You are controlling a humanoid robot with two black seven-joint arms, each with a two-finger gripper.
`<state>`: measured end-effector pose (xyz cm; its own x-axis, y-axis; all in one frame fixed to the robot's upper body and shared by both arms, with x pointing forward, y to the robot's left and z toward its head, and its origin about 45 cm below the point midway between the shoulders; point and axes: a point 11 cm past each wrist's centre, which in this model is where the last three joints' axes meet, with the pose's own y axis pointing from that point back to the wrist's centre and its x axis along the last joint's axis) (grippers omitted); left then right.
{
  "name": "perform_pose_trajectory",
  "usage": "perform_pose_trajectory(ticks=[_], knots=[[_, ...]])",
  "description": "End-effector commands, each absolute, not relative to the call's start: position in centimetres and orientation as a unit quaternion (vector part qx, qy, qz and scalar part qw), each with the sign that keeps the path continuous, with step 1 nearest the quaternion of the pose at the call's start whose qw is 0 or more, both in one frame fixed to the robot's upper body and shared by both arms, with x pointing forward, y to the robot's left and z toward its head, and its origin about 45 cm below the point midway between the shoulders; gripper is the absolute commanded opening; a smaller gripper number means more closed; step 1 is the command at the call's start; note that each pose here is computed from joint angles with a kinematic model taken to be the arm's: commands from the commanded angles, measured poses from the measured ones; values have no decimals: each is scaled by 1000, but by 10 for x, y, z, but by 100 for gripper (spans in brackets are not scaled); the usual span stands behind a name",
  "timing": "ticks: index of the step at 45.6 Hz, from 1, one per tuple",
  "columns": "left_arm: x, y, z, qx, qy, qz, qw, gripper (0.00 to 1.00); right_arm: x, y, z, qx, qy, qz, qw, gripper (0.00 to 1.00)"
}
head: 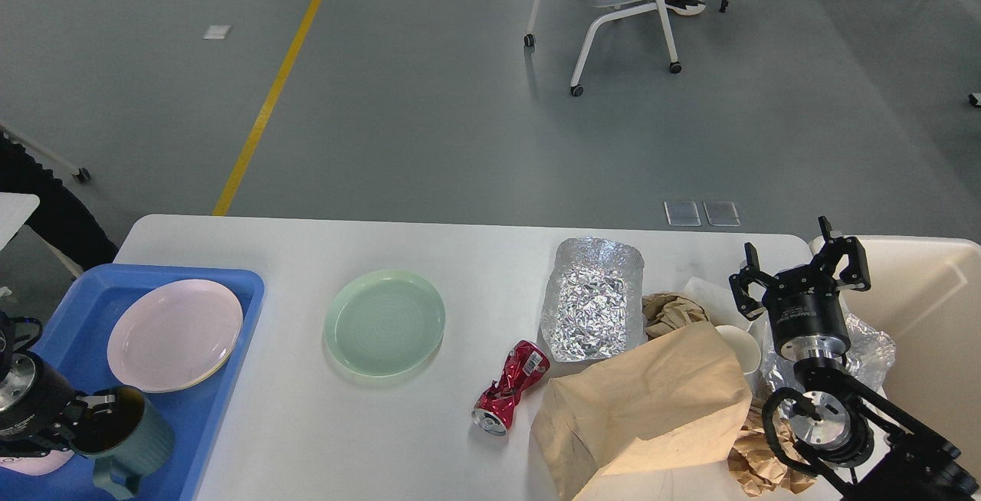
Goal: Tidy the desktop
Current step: 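Carry the dark green mug onto the blue tray and release, then raise the left gripper and move it toward the pale green plate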
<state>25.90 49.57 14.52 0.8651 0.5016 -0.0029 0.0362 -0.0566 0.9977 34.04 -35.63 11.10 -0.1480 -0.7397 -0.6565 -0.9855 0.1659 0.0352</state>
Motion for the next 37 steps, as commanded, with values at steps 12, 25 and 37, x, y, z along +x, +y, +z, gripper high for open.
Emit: perform_pose_trajectory(ticks=[12, 25, 37], knots=[[260, 501, 145, 709, 173, 204, 653, 93, 341, -356, 112, -600, 718, 239, 258, 100], [258, 492, 162, 696, 181, 198, 666, 96, 341, -356, 112, -600, 719, 238, 258, 100], [269, 466, 228, 697, 155, 189, 674, 96, 340, -357, 111, -600, 719, 239, 257, 100]])
